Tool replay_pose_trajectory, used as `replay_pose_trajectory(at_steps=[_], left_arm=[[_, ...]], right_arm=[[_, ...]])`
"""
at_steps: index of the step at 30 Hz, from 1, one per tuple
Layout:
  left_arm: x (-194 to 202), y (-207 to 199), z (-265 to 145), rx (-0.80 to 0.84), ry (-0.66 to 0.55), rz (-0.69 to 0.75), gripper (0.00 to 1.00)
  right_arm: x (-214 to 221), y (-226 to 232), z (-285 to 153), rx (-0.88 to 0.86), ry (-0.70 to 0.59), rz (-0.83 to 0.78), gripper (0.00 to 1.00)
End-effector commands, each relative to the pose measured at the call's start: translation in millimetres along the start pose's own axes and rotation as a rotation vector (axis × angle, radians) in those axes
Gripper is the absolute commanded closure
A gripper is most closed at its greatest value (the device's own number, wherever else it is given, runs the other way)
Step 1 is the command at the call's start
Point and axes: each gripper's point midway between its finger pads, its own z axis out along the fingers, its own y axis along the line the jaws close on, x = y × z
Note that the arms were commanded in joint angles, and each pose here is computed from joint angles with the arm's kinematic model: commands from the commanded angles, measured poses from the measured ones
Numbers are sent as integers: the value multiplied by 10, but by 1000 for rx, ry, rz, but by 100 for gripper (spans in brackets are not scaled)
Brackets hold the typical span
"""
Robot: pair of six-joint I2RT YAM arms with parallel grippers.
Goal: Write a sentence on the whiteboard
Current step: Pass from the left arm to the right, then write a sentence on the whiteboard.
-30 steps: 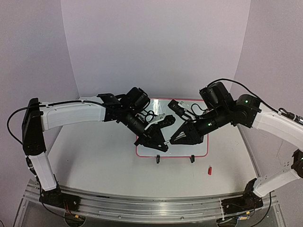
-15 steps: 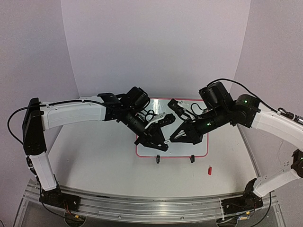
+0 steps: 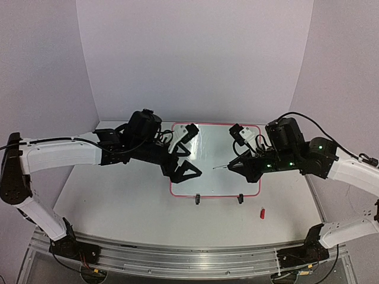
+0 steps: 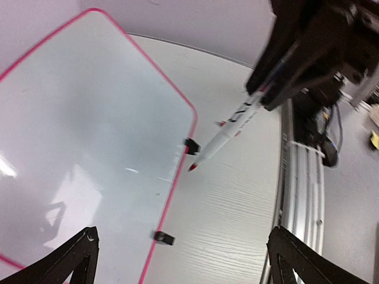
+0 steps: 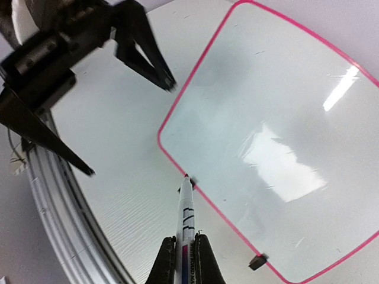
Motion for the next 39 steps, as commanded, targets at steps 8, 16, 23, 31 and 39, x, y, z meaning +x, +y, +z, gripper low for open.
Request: replay_pose_trajectory(at_steps=[8,16,23,31,39], left_arm=[[-111,1661,-851,-386,-394,-636,1],[-16,1799,-587,-186,-331,-528,13],[238,1900,-294,-36,-258,-513,23],[355,1821,-222,145,-279,-485,33],[460,1821,-107,199,-261,-490,38]], right_arm=[[-556,-394,47,240,-368,-80,100],[-559,-396,233,222,-340,-30,100],[-593,-397,242,215,-349,16,100],[-620,-330,311,173,-343,23,100],[-615,-353,389,180,-331,30,100]])
